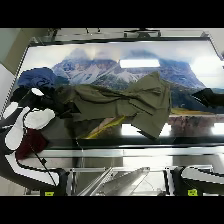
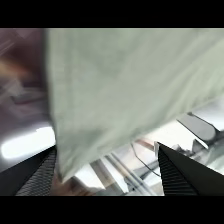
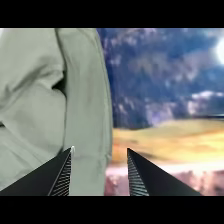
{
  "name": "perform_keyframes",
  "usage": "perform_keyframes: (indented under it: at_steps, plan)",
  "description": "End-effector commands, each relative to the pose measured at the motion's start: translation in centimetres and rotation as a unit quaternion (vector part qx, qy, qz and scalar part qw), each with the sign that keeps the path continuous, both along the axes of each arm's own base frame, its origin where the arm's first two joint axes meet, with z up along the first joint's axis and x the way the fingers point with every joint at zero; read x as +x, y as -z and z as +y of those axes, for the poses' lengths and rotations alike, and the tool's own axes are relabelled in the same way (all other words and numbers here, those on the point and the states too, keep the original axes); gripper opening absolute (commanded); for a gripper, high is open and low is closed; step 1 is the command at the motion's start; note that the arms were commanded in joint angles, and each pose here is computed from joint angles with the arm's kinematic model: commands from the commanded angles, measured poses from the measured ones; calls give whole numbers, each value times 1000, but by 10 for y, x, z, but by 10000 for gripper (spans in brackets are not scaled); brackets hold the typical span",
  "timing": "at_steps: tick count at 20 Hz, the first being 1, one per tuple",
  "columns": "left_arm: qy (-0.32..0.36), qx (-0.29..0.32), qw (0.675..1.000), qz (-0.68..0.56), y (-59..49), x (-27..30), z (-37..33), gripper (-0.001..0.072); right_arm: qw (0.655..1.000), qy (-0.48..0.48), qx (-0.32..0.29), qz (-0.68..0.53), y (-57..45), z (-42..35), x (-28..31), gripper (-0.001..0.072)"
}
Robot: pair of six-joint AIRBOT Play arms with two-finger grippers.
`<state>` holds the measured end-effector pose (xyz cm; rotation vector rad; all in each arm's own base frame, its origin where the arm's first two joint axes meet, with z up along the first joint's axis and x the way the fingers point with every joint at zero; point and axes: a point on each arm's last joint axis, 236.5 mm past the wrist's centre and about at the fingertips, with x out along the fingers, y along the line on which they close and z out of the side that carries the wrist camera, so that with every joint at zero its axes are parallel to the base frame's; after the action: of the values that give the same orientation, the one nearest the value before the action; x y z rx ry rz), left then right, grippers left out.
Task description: Fold the shirts.
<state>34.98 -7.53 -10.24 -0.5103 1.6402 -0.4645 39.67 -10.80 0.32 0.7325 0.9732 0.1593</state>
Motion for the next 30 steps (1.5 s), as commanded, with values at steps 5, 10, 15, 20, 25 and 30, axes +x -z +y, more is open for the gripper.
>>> perform_keyframes:
  at_steps: [5,10,15,20,25,30]
  plan:
    - [1,-38,998,-41,3,11,-33,75,998,-30,23,56,40,12,-12,391]
    - [2,-65,995,-81,-25,37,-42,25,988,-87,57,110,90,61,-9,390]
    - [8,-69,993,-94,-36,45,-42,25,981,-125,69,135,122,107,-2,390]
    - [5,-78,993,-93,-39,45,-45,26,981,-139,97,98,100,124,15,73]
    - [3,-254,953,-163,-145,47,-75,25,964,-213,158,8,-17,149,13,27]
    - [43,-570,700,-429,-430,-20,-48,25,879,-223,172,-386,-320,154,-29,26]
